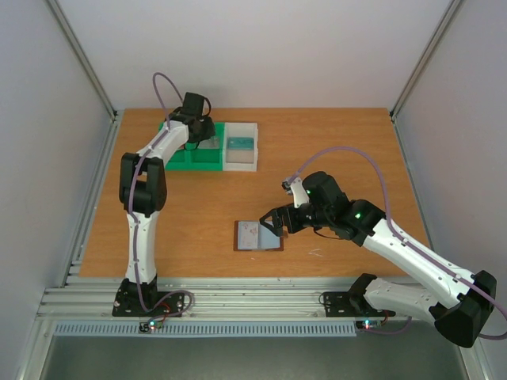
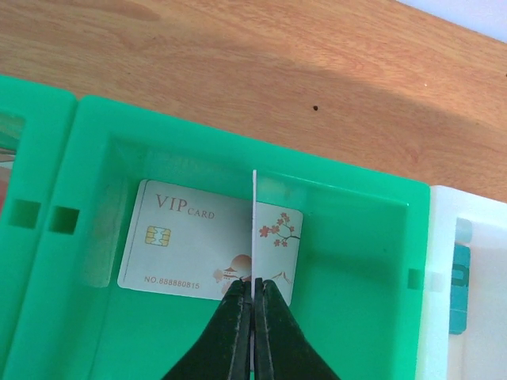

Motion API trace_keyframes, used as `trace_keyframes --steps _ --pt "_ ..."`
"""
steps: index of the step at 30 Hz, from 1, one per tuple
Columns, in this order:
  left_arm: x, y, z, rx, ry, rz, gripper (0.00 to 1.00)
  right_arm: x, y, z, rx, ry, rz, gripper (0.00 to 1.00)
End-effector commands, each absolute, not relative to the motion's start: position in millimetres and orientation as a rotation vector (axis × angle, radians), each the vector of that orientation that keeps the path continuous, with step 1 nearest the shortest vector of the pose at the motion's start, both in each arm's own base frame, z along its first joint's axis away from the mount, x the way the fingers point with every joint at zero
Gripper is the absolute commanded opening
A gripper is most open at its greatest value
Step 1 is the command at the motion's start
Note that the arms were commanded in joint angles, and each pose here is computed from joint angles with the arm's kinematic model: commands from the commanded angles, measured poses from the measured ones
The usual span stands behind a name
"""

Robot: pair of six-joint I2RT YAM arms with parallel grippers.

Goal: Take the credit cards out of the card holder

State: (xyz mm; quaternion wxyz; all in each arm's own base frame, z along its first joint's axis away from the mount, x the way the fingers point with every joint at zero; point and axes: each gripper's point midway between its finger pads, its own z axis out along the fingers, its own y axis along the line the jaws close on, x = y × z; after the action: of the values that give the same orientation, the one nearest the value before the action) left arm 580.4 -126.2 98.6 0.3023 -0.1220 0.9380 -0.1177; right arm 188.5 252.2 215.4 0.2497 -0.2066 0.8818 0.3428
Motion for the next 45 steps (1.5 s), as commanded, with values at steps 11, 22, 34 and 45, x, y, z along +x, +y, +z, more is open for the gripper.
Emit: trace_keyframes --steps 11,22,34,45 --pt "589 -122 78 -0.325 2.483 -0.285 0.11 196 254 229 -0.552 2.363 0.925 0.98" --pt "592 -118 85 -0.305 2.475 -0.239 0.24 196 254 229 -0.547 2.369 0.927 0.98" --pt "601 -121 97 -0.248 2.448 -0.245 0.38 196 253 230 -0.539 2.371 0.927 0.98" --pt "597 -130 131 -0.212 2.41 -0.323 0.53 213 225 224 -0.277 2.444 0.752 0.99"
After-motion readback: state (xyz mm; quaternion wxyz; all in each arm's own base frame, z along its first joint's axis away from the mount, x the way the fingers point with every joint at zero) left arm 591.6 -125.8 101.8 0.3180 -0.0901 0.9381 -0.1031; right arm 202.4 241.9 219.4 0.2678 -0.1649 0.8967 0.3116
